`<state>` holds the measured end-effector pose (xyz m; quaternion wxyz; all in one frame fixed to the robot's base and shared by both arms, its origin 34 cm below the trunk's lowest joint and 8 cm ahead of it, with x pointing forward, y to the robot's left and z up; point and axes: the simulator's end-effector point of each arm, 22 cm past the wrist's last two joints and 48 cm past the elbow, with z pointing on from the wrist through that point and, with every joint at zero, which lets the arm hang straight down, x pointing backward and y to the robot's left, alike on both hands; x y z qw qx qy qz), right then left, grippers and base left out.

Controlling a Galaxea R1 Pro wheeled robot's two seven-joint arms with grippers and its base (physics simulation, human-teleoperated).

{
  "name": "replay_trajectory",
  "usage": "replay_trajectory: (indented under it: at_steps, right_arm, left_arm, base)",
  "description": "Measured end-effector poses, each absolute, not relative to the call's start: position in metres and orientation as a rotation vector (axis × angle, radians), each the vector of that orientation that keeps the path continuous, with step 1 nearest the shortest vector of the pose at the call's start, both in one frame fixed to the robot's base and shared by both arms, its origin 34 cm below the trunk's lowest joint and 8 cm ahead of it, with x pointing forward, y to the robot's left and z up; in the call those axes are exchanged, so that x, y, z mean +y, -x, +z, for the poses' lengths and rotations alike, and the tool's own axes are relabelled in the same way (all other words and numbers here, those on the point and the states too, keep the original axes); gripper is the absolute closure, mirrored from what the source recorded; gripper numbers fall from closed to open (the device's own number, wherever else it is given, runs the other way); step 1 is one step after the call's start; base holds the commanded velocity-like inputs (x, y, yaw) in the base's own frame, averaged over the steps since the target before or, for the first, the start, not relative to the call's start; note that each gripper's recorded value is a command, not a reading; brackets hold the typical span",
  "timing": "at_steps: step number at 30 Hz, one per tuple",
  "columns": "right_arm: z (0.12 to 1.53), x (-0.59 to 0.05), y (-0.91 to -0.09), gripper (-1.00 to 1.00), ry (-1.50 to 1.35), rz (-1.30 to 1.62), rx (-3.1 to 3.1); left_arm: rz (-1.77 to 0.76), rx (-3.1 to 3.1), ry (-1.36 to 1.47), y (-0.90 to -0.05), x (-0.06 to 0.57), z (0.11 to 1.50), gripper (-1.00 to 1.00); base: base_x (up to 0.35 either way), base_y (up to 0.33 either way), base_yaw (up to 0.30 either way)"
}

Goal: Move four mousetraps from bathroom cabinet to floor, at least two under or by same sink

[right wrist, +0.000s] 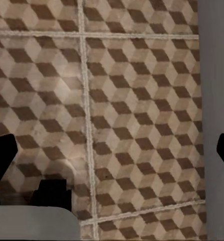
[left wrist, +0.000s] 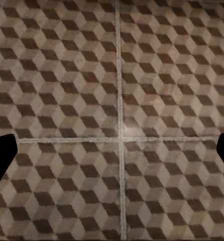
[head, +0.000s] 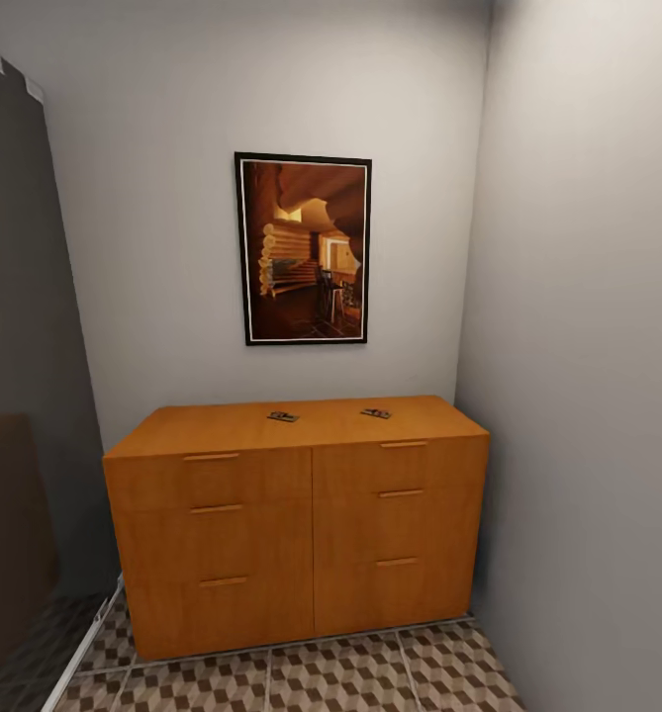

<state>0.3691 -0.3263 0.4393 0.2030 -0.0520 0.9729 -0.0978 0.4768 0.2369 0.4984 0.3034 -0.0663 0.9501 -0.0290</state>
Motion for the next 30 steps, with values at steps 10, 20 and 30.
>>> replay_trajectory:
  at_steps: [10, 20, 30]
  right_arm:
    - [0.57, -0.329, -0.508, -1.0, 0.07, -0.31, 2.541]
    - [0.721, -0.341, -0.56, -1.0, -0.018, -0.353, 2.387]
    - [0.874, -0.336, -0.648, -1.0, -0.078, -0.321, 2.19]
  left_arm:
    - [-0.211, 2.312, -0.153, -0.571, 0.15, 0.657, -1.0]
    - [-0.178, 2.112, -0.328, -0.594, 0.106, 0.811, -1.0]
    - [-0.125, 1.994, -0.157, -0.654, 0.159, 0.916, -1.0]
  base:
    - [0.0, 0.0, 0.0]
    - [0.0, 0.0, 0.0]
    - [0.0, 0.0, 0.0]
